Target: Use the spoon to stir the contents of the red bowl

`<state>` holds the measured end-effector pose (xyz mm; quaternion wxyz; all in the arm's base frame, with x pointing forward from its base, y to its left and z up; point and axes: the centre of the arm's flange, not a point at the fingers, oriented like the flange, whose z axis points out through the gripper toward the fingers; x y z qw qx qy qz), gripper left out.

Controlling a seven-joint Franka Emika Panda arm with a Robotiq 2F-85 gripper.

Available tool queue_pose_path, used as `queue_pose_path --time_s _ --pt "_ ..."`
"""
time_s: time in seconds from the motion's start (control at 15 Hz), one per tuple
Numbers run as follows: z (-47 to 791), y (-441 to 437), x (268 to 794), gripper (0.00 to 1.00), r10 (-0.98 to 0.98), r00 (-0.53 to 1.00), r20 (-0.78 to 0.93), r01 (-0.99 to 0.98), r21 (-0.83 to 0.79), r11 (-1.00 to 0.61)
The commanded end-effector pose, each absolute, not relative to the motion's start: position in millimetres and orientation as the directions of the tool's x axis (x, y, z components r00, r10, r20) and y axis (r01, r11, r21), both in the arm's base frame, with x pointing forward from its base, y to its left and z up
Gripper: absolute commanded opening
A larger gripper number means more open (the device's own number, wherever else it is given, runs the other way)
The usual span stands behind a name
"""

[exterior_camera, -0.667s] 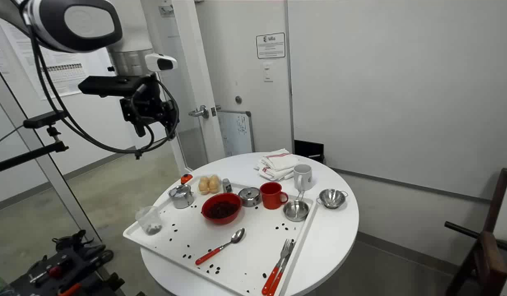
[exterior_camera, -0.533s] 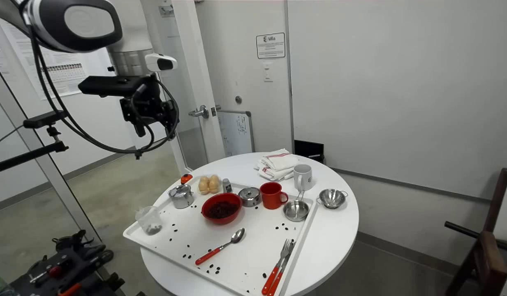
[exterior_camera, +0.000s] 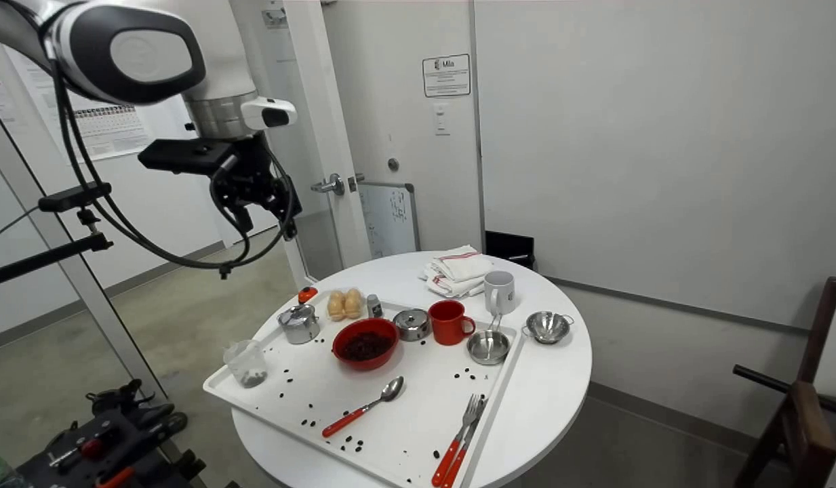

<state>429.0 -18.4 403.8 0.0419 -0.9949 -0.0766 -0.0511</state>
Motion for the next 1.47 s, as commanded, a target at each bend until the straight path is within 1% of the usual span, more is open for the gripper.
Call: queue_pose_path --time_s 0.0,0.27,0.4,0.53,0.67,0.73,0.8,1.4 --pt "363.6 -19.6 429.7 1.0 -0.034 0.982 0.187 -0.021 -0.069 -0.997" --pt "327.7 -26.9 425.5 1.0 -0.185 0.954 0.235 -0.182 -0.034 -0.983" --pt "308.3 -29.5 425.8 1.0 -0.227 0.946 0.23 -0.231 -0.009 -0.973" --pt "284.5 -32.0 429.0 1.0 -0.246 0.952 0.185 -0.254 0.022 -0.967" --pt "267.5 -33.1 430.0 1.0 -0.251 0.959 0.134 -0.259 0.042 -0.965" --pt "261.4 -34.7 432.3 1.0 -0.248 0.959 0.138 -0.255 0.037 -0.966" --pt "275.9 -36.4 419.9 1.0 -0.237 0.962 0.134 -0.242 0.023 -0.97" --pt "264.3 -36.5 425.3 1.0 -0.242 0.963 0.122 -0.247 0.026 -0.969"
